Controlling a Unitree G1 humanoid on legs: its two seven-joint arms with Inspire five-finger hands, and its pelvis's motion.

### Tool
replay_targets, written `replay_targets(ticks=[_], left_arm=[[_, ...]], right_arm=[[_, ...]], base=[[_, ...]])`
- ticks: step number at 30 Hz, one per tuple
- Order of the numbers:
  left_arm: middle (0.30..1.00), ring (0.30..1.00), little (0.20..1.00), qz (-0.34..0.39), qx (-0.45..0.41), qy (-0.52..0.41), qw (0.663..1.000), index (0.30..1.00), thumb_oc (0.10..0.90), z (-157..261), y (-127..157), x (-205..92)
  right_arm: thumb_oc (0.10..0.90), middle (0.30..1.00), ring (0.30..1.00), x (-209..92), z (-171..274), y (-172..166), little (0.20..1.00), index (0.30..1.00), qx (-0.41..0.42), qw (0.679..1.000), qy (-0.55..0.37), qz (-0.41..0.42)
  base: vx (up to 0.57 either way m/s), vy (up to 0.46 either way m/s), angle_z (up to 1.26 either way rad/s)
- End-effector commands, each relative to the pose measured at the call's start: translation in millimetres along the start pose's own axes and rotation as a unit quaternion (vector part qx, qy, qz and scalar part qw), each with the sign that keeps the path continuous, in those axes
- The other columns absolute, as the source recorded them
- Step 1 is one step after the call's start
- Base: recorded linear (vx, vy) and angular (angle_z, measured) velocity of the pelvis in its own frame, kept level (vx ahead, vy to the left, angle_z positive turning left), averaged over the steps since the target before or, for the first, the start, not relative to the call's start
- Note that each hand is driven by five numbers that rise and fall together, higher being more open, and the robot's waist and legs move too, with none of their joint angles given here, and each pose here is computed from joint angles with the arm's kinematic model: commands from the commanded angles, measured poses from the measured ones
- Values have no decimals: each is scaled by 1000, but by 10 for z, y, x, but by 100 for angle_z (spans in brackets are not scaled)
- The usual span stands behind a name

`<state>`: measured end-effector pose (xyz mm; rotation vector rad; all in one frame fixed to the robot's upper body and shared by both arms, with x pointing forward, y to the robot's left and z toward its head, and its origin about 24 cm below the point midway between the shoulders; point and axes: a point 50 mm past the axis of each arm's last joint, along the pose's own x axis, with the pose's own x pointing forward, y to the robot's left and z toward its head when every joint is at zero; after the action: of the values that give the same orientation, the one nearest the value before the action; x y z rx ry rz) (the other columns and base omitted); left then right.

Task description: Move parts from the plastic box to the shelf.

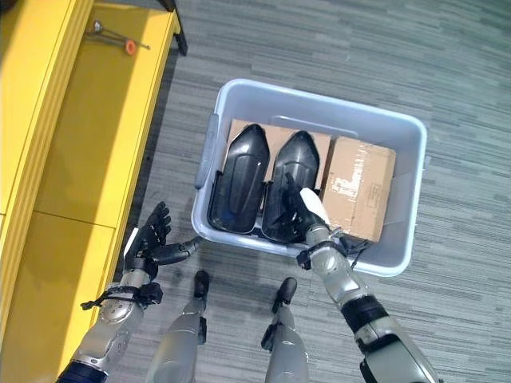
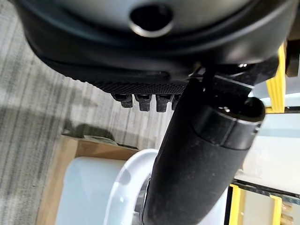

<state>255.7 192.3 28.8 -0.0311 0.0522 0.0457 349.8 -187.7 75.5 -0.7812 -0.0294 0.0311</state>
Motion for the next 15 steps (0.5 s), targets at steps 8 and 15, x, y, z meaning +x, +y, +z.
replay_targets(ticks=[8, 15], left_arm=[[1000, 1000, 1000, -44, -27, -102, 993, 1000, 900, 381, -132, -15], [1000, 1000, 1000, -37, -28, -101, 994, 1000, 900, 378, -128, 13]], right_arm=[[900, 1000, 1000, 352, 241, -520, 1000, 1000, 9, 996, -11, -93], [900, 1000, 1000, 355, 339, -605, 1000, 1000, 38, 993, -31, -110]], base=[[-2, 0, 1], [0, 0, 0]])
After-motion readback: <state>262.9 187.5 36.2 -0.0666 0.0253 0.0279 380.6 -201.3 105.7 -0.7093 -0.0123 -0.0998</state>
